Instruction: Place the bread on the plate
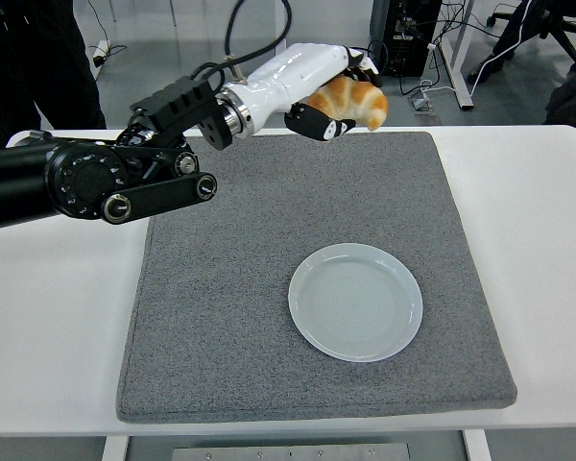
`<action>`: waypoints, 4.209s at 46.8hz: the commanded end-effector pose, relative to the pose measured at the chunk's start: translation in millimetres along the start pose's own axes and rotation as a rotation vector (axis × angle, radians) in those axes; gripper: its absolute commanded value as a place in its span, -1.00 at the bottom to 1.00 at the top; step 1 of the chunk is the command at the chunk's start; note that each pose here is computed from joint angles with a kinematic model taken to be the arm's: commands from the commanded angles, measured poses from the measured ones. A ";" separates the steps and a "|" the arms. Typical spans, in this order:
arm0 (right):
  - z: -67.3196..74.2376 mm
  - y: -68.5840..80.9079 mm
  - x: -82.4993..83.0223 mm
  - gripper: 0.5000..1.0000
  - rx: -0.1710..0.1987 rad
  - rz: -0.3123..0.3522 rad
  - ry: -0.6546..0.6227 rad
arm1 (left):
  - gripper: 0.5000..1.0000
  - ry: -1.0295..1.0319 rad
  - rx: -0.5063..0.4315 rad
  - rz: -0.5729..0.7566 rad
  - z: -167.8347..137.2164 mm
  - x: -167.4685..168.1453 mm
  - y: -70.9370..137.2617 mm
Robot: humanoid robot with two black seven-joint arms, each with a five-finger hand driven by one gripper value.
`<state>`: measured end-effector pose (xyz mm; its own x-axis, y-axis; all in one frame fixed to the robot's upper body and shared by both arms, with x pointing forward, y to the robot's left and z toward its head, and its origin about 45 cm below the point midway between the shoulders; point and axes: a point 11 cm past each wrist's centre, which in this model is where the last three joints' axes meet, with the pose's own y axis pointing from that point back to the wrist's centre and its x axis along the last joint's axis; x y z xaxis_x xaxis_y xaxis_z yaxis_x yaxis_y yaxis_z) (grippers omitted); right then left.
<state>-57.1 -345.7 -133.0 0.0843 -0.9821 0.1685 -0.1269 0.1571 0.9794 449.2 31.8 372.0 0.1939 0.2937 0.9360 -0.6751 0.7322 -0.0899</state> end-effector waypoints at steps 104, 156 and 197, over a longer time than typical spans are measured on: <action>0.0 0.0 0.0 1.00 0.000 0.000 0.000 | -1.00 -0.152 -0.252 -0.449 29.8 -174.4 56.2; -0.1 0.0 0.0 1.00 0.000 0.000 -0.001 | 0.89 -0.142 -0.260 -0.482 36.2 -170.2 53.3; 0.0 0.0 0.0 1.00 0.000 0.000 0.000 | 0.90 0.304 -0.241 -0.128 90.1 11.6 -22.9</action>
<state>-57.1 -345.7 -133.0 0.0843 -0.9821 0.1683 -0.1271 0.1569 0.9794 395.3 -43.6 402.4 0.4748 0.2806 0.8342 -0.4302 0.9008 -0.0581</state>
